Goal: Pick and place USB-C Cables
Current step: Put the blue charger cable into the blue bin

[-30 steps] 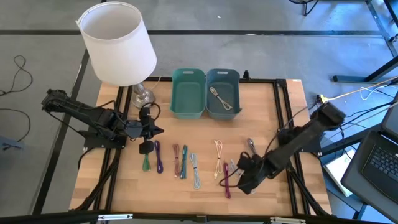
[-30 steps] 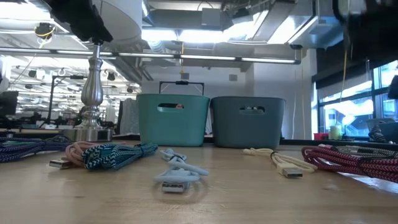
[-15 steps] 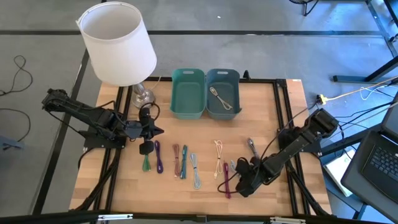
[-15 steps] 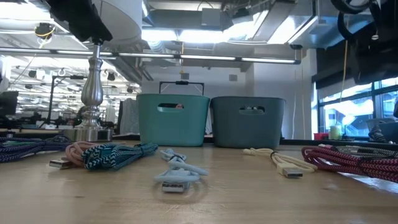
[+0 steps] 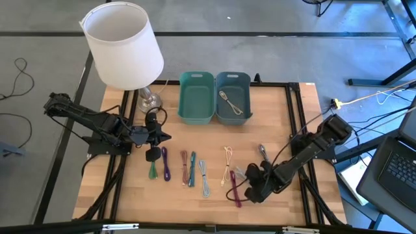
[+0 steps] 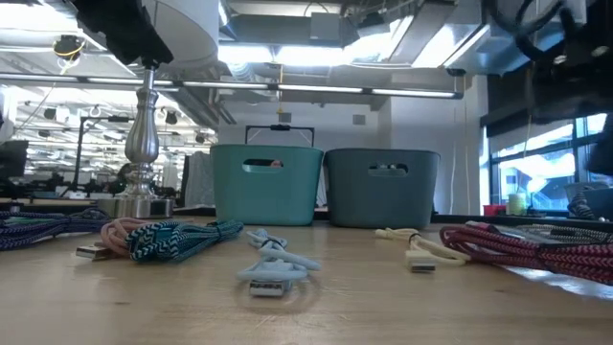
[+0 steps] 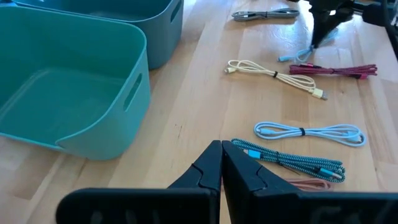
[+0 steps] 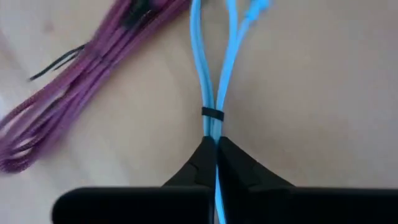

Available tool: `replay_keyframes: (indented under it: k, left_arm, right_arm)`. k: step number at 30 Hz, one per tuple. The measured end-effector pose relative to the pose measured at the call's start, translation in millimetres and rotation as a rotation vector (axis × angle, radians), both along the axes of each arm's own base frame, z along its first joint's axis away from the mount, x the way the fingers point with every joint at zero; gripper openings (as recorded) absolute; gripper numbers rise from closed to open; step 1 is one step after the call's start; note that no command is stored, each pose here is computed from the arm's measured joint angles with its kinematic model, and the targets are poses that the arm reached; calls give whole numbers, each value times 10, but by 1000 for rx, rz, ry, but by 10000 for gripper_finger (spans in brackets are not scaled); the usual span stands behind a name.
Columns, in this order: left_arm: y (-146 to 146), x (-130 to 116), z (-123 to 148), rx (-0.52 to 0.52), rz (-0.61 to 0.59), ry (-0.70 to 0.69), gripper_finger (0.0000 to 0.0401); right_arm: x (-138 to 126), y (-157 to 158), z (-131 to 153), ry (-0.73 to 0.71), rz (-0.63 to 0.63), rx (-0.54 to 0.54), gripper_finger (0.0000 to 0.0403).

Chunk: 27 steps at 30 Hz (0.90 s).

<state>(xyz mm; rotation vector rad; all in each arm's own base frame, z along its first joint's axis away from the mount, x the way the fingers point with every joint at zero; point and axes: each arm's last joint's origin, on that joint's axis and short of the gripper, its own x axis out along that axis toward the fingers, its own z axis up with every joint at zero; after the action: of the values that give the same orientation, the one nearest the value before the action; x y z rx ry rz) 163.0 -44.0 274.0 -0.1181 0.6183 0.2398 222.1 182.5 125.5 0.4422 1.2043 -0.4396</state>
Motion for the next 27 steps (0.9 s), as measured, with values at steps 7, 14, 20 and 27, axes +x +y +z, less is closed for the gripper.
replay_keyframes:
  k: [7,14,20,27]
  left_arm:
    - [-1,0,0,-2,0,0,4]
    - [-1,0,0,-1,-1,0,4]
    - [0,0,-1,-2,0,1,3]
    - [-2,4,-4,-2,-1,1,4]
  right_arm:
    - [-27,-48,427,213,-6,-244,1]
    - [10,-22,1114,271,-5,-403,1]
    - [87,19,1651,103,75,-449,0]
    - [210,-102,2116,-161,127,-650,0]
